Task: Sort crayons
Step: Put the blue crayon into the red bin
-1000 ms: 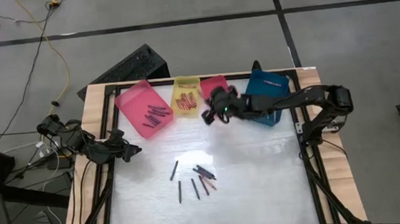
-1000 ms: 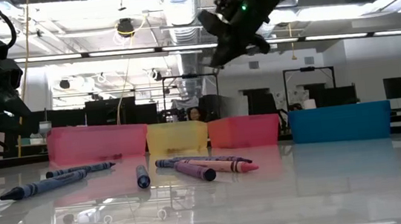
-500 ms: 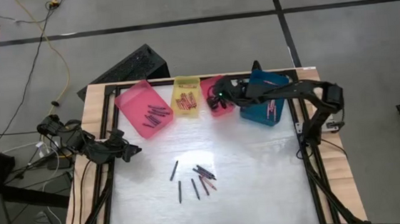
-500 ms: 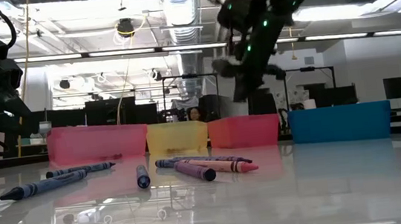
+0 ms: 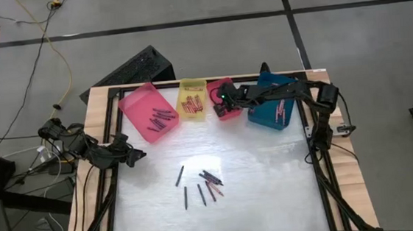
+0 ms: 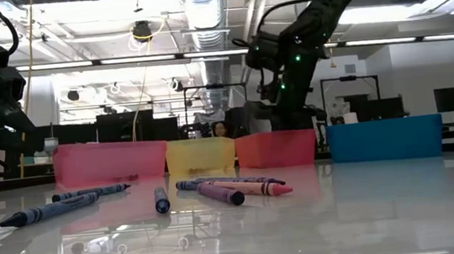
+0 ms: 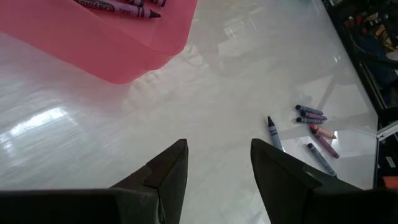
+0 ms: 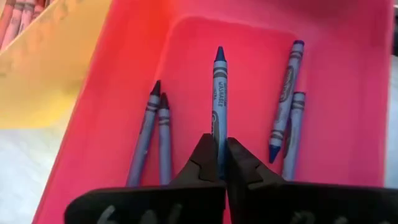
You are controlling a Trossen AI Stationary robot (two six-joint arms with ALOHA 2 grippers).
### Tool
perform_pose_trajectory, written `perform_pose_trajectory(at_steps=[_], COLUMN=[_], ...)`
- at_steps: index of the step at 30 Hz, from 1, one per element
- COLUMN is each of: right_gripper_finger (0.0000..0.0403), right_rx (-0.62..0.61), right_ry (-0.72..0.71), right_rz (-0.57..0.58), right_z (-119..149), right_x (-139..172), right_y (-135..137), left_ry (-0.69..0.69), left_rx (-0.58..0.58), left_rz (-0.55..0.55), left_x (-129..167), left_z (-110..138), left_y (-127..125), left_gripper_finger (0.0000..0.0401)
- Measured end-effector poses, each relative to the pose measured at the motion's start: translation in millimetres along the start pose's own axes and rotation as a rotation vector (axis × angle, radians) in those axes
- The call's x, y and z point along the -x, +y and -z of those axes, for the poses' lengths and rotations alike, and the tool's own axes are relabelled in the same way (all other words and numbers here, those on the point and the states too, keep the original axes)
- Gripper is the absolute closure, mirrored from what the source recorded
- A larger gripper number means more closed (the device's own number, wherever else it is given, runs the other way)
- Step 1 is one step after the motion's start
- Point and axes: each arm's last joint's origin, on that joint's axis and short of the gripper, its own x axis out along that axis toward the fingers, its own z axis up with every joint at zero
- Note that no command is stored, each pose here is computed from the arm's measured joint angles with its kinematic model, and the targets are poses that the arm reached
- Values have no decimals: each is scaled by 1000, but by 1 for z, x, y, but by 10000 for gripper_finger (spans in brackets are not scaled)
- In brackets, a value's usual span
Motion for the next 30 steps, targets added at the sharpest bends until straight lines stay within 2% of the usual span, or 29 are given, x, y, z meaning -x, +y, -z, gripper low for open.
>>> perform_pose_trajectory(at_steps=[6,10,14,23,27,30], right_gripper_finger=[352,329,325,324,324,324], right_rx=[-15,-14,54,210,277,318], right_ry=[-5,8,-2,-193,-268,-287], right_rz=[-6,-73,-149,-281,-376,-446], right_z=[-4,-11,-29,-76,-75,-62], right_x=[0,3,19,106,148,171], right_y=[-3,1,10,42,63,78], left_ry=[-1,0,-1,-1,-2,-3], left_rx=[0,0,0,1,0,1], left_rz=[0,0,0,0,0,0], left_x=[0,0,0,0,0,0], left_z=[0,0,0,0,0,0], left_y=[0,0,0,0,0,0], left_gripper_finger=[236,236,236,236,236,236])
